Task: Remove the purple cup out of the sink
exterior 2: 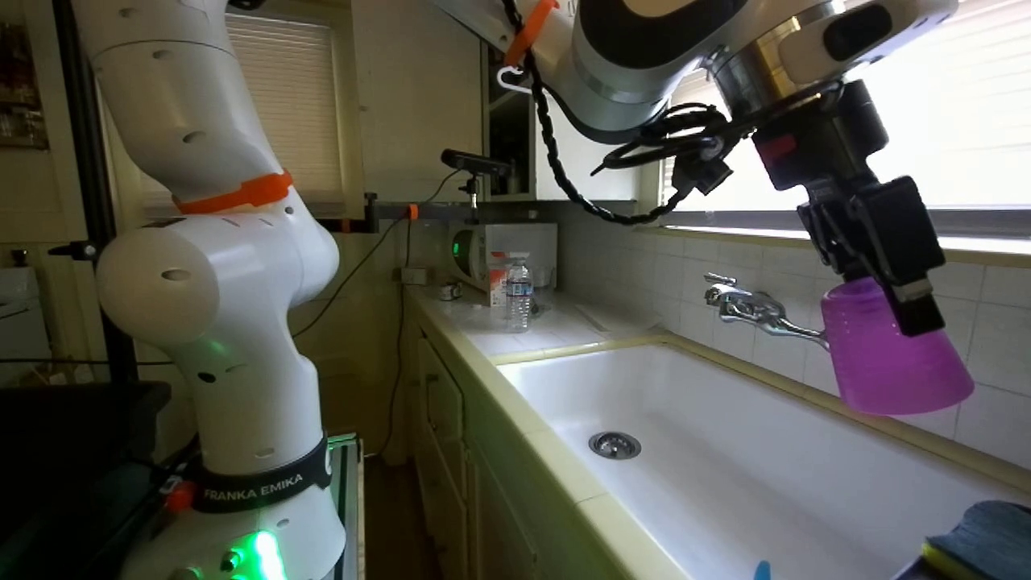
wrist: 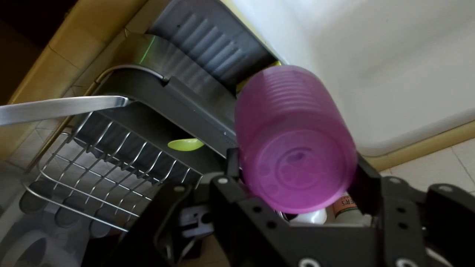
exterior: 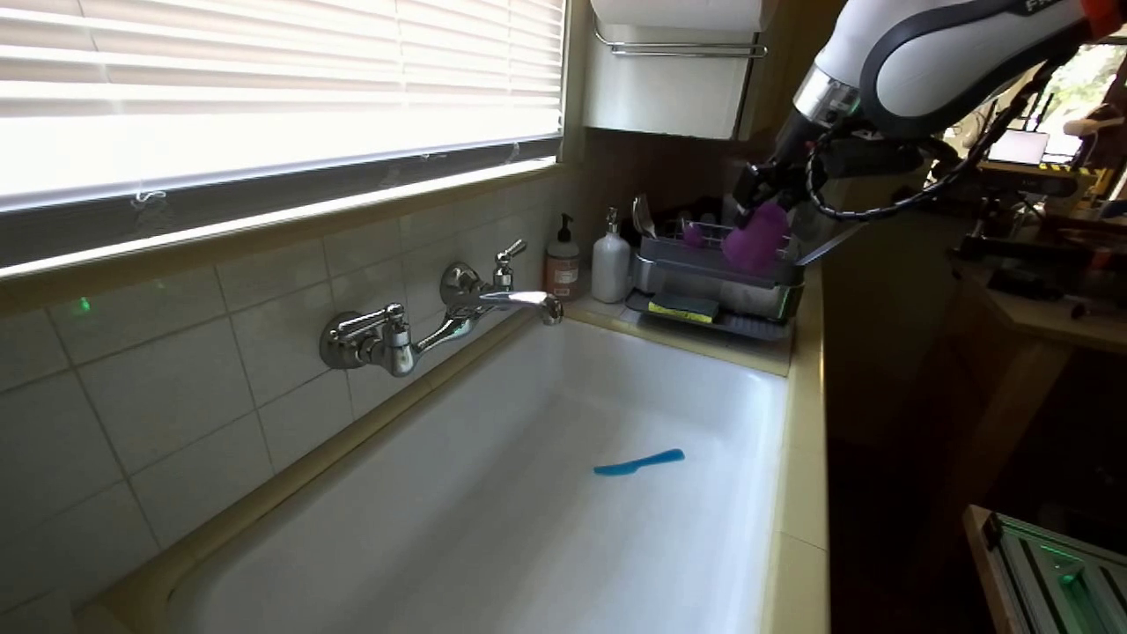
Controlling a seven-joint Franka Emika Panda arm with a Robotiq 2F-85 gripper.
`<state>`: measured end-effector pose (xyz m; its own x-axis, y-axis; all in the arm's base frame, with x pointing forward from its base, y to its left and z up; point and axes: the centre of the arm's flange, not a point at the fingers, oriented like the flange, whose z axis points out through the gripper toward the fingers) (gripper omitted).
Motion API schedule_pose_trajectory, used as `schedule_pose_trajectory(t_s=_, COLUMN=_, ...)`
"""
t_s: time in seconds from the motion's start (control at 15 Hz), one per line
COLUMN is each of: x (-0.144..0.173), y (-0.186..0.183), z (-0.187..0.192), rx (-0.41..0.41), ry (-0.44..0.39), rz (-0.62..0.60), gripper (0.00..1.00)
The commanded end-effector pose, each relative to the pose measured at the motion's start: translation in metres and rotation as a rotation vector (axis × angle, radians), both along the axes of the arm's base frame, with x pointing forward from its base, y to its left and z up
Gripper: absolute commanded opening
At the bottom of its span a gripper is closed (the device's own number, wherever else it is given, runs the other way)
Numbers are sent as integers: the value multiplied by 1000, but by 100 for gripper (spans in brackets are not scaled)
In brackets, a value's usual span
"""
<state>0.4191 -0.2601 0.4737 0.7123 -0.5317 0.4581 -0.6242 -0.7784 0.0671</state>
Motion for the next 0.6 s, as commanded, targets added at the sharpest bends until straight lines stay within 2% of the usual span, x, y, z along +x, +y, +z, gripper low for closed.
schedule_pose_trajectory(t_s=0.0, x=-4, y=-17, z=12, rx=-12, ry=-31, rz=-62, gripper=44)
schedule_pose_trajectory(t_s=0.53, x=-9, y=-74, z=48, rx=-46, ry=-113, rz=-187, gripper=44)
